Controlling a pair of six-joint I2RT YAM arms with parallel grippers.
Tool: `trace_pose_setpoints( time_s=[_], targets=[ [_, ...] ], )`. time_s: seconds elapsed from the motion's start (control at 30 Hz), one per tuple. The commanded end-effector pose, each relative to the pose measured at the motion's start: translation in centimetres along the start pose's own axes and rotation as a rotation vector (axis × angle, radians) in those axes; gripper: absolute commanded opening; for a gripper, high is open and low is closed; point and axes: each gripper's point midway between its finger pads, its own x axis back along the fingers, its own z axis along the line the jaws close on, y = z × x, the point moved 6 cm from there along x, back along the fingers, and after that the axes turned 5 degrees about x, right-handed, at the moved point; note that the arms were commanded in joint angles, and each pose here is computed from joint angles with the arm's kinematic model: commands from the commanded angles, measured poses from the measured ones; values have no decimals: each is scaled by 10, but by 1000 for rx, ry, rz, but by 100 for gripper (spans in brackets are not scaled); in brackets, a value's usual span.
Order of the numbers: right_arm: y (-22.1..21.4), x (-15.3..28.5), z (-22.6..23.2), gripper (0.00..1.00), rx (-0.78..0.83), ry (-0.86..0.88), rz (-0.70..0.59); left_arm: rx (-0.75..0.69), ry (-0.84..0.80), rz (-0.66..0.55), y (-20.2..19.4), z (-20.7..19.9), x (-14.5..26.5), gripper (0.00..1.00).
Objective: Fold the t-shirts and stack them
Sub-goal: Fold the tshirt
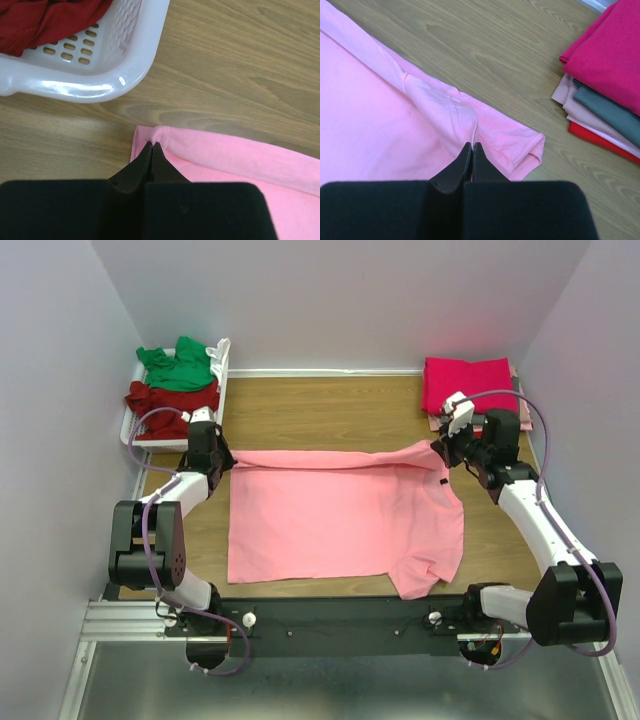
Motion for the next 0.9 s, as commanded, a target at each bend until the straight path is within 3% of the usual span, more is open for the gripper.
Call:
trace_pose_setpoints(
  time_s=[0.0, 0.1, 0.13, 0.23, 0.33, 0.43, 0.53, 0.63, 0.87],
  targets=[
    [-8, 3, -4, 0, 4, -31, 16, 20, 11, -6, -2, 4, 9, 4],
    [-14, 2, -2, 1, 1, -25, 29, 31, 9, -10, -1, 4, 17, 24],
    [-14, 3, -2, 1, 1, -23, 28, 37, 4, -11, -1, 3, 20, 37],
    [-19, 2, 0, 0, -4, -18, 38, 73, -9, -49, 6, 0, 43, 58],
    [-20, 2, 0, 1, -3, -15, 41, 85, -50, -122, 18, -5, 68, 68],
    [-21, 1, 0, 0, -7, -10, 44, 16, -131, -177, 31, -15, 84, 70],
    [-23, 0, 3, 0, -5, 12, 47, -99, -231, -140, 33, -27, 85, 70],
    [-25, -1, 7, 1, 0, 48, 49, -157, -257, -102, 39, -33, 80, 70],
    [-31, -1, 6, 0, 23, 51, 80, -269, -280, -164, 51, -35, 102, 69]
  ],
)
